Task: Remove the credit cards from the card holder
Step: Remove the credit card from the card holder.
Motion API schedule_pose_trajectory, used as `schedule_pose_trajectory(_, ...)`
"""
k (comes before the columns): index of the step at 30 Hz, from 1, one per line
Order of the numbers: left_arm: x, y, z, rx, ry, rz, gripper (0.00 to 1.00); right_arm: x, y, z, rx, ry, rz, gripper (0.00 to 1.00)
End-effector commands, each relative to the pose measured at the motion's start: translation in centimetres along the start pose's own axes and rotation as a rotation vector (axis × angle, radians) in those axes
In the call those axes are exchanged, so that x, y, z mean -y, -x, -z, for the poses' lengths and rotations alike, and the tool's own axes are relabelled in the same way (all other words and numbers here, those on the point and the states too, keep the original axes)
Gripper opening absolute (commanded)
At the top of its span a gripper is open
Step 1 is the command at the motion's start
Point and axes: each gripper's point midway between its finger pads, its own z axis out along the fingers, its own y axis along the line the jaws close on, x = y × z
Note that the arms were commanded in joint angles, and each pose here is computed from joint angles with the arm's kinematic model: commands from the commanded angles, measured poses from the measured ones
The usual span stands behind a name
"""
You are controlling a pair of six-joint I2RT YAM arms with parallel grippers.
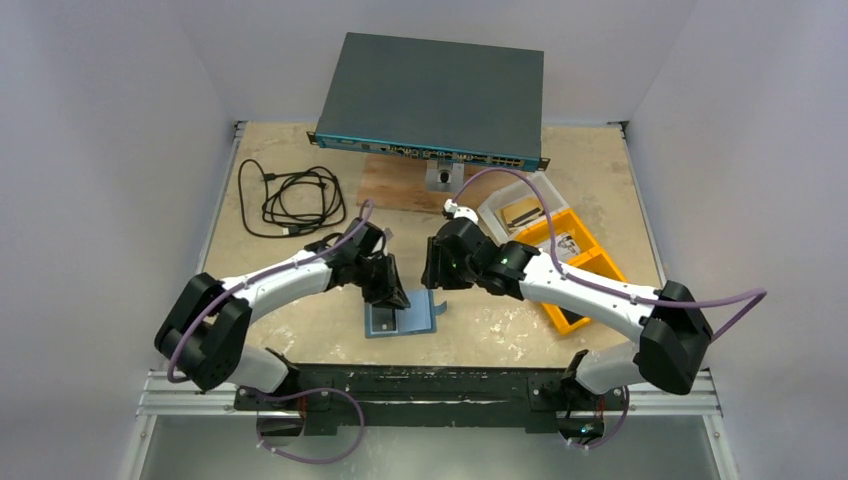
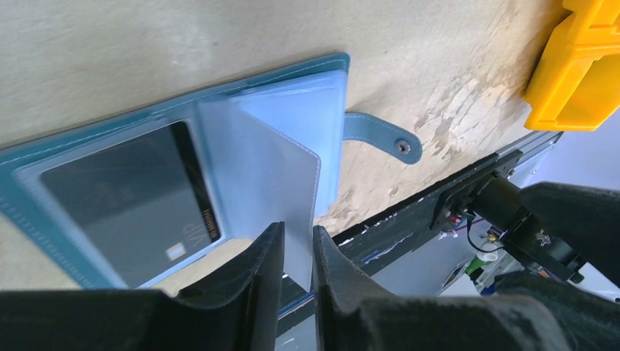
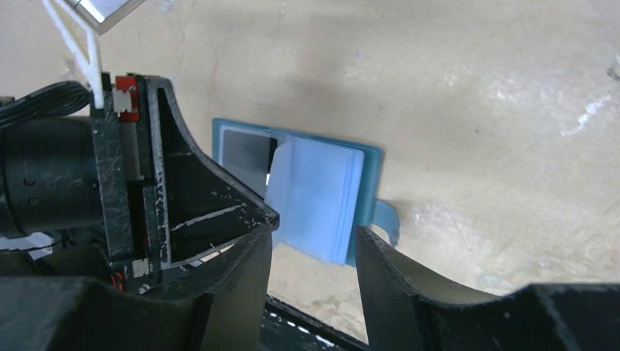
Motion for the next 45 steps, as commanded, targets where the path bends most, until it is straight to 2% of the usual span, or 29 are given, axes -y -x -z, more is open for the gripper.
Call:
schedule_pose_trajectory(1, 3.0, 1.3, -1.0, 0.023, -0.038, -0.026, 0.24, 1.6, 0.4, 1.5, 0.043, -0.048, -0.032, 0.46)
schedule_pose_trajectory(5, 3.4, 1.2, -2.9, -0.013, -0.035, -0.027, 0.34, 2.2, 0.0, 2.0, 0.043, -0.053, -0.038, 0.46)
schedule_pose_trajectory(12, 3.3, 1.4, -4.0, -0.033, -0.019, -0.029, 0.42, 2.0, -0.8, 2.0, 0.018, -0.027, -0.047, 0.46)
schedule_pose_trajectory(19, 2.4, 2.3, -1.3, 0.038, 0.024, -0.037, 0.47, -0.8, -1.1, 0.6, -0.016, 0.089, -0.043, 0.42)
schedule_pose_trajectory(27, -3.1, 3.1, 3.0, 0.132, 0.109, 0.044, 0.47, -5.9, -2.2, -1.9, -0.09, 0.215, -0.004, 0.39)
schedule_pose_trajectory(29, -4.4, 3.0, 3.5, 0.141, 0.121, 0.061, 0.45, -7.0, -2.9, -3.0, -0.125, 0.251, -0.004, 0.38)
schedule_pose_trajectory(35, -6.0, 2.3, 3.2, 0.132, 0.142, 0.075, 0.32, -8.2, -4.6, -5.9, -0.215, 0.292, 0.006, 0.37)
schedule_pose_trajectory(45, -7.1, 2.1, 1.8, 0.114, 0.162, 0.094, 0.13, -6.0, -6.7, -9.3, -0.284, 0.254, -0.017, 0.37)
